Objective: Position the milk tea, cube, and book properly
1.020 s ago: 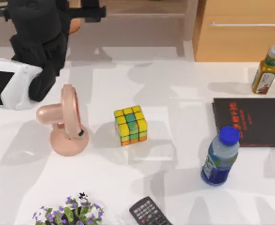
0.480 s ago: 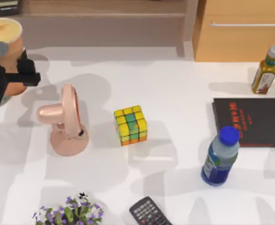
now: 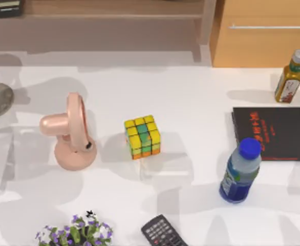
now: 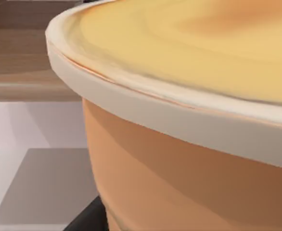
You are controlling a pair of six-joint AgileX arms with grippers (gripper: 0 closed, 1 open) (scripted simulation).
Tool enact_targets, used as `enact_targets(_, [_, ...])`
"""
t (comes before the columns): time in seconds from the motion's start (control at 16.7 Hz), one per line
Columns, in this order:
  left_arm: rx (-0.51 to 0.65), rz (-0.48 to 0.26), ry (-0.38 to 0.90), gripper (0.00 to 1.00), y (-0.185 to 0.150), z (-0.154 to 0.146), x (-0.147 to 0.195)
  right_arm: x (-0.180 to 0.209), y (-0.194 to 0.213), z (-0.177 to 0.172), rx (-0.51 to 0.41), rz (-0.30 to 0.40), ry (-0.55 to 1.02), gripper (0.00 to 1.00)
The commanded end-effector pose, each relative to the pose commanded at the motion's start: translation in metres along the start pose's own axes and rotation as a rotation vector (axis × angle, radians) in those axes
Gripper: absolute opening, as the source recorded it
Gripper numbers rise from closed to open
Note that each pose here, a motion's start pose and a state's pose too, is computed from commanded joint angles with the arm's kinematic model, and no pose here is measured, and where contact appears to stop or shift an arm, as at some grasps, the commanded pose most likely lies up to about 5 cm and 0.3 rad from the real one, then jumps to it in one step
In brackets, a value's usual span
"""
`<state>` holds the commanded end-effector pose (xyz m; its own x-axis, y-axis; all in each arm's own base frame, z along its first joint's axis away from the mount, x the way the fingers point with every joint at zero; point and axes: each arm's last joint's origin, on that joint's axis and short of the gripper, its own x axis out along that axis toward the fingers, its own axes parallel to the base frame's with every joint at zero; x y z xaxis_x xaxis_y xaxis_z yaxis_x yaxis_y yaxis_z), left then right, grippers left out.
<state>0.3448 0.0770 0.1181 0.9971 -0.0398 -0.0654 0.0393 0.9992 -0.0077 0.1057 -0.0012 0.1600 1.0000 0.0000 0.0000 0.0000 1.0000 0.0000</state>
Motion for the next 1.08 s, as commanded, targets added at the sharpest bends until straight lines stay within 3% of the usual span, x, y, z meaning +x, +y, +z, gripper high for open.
enact_targets(1.02, [0.000,0.000,0.000,0.00,0.000,-0.030,0.002,0.000,0.000,0.000,0.000,0.000,0.000,1.00])
enact_targets(1.08, [0.000,0.000,0.000,0.08,0.000,-0.030,0.002,0.000,0.000,0.000,0.000,0.000,0.000,1.00])
